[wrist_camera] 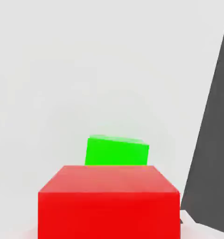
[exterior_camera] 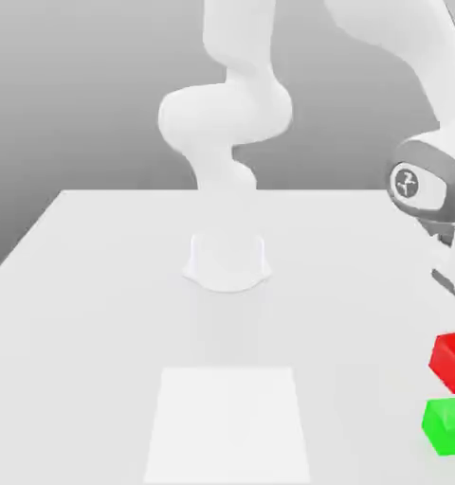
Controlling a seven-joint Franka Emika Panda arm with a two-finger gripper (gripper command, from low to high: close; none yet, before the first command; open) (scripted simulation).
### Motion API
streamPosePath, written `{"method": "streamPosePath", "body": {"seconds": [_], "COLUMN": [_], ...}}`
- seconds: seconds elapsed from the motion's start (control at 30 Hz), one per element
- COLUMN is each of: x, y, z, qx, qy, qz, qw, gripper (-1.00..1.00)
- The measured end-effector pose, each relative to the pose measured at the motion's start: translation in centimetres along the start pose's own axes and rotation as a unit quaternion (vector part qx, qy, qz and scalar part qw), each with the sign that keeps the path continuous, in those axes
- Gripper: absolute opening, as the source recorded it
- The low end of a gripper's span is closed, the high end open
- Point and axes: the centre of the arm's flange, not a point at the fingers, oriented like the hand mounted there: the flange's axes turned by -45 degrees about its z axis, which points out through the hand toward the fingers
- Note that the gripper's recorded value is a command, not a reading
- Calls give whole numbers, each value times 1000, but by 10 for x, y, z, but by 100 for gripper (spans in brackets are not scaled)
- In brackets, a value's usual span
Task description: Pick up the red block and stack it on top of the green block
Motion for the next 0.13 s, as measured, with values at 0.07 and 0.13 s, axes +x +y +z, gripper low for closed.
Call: {"method": "streamPosePath", "body": {"seconds": [0.07,0.13], "x": [0,0], "y": [0,0], "z": [12,12], "qx": [0,0], "qy": [0,0], "qz": [0,0], "qw": [1000,1000], "gripper": [100,100]}}
